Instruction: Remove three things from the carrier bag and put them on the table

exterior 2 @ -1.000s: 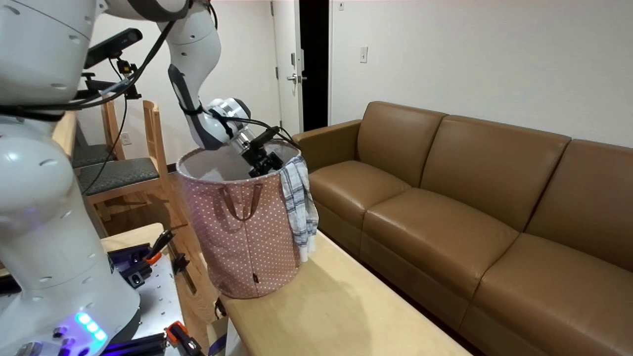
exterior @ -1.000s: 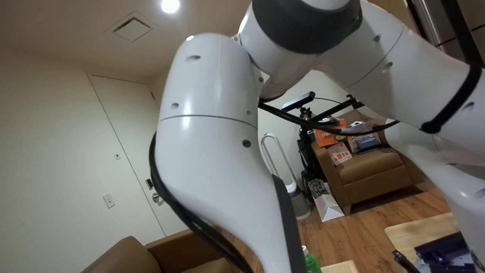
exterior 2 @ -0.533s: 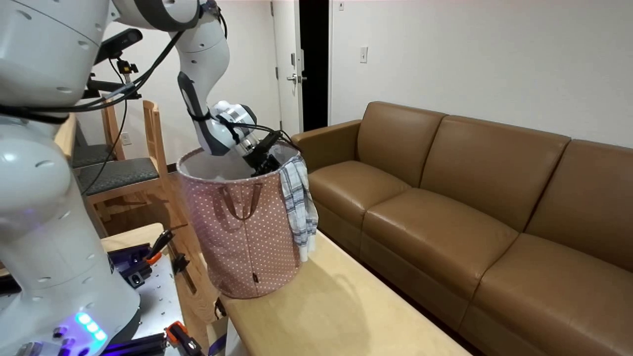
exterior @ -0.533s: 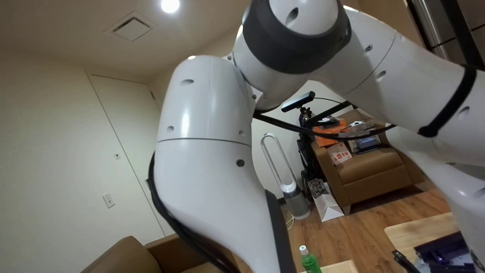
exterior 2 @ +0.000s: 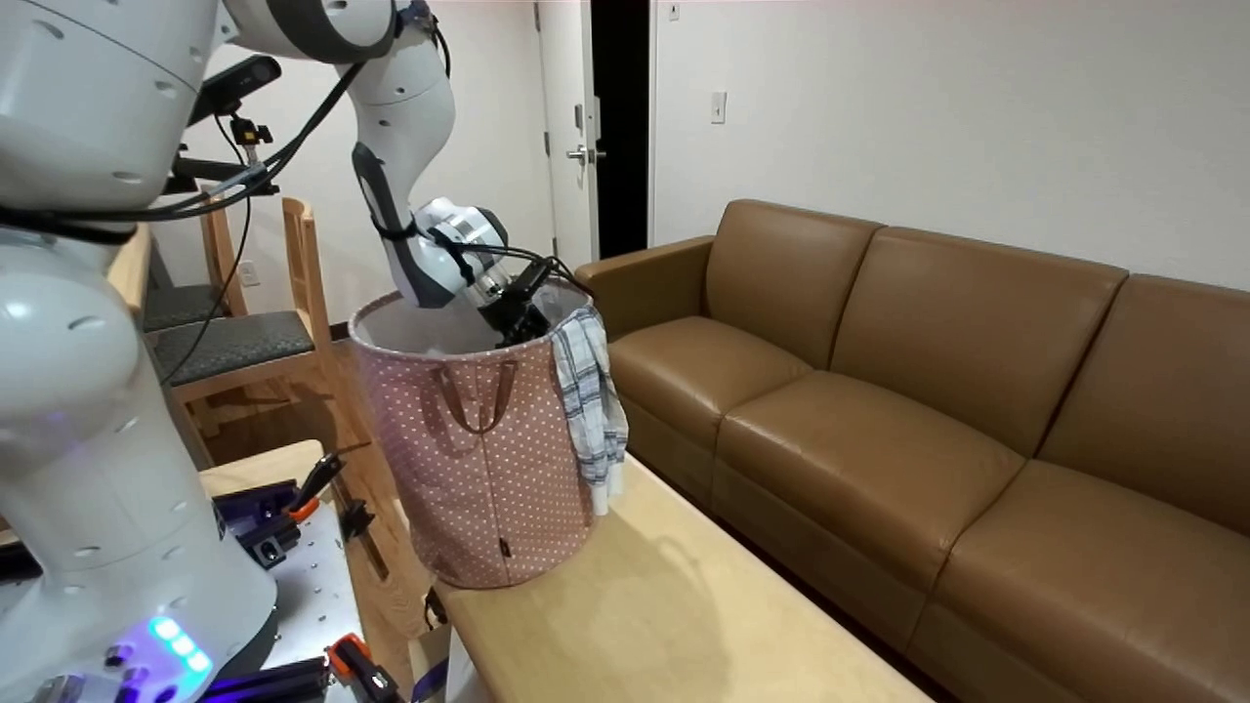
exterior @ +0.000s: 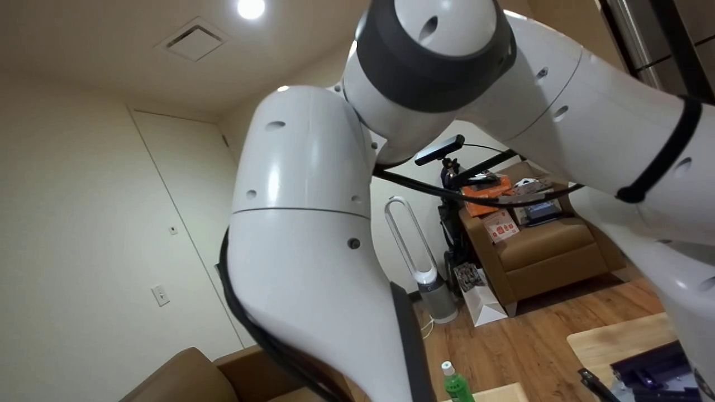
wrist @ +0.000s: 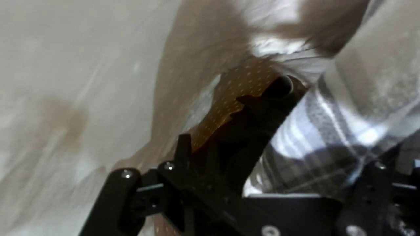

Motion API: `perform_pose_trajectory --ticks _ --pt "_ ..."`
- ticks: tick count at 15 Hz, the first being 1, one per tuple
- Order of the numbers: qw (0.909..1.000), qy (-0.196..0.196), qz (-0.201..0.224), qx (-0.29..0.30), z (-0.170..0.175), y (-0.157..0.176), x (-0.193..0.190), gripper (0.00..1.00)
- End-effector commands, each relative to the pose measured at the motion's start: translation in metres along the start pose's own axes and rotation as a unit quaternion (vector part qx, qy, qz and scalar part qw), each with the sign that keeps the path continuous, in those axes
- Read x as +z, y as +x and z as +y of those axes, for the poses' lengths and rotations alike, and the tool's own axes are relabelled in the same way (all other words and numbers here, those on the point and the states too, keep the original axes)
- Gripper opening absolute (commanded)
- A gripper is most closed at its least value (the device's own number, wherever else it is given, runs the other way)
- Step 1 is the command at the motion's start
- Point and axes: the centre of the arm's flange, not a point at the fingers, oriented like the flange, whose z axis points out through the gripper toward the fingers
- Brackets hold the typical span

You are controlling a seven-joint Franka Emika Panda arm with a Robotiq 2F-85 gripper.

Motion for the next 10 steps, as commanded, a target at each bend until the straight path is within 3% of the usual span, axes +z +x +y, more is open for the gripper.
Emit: perform_pose_trajectory --ticks 1,7,10 --pt "0.9996 -0.005 0.023 0.014 -0.006 -0.002 0.004 1.0" --pt "0.9922 0.088 0.084 0.029 -0.022 0.012 0.03 1.0" --pt "0.9891 0.118 0.084 0.026 -0.023 0.017 0.039 1.0"
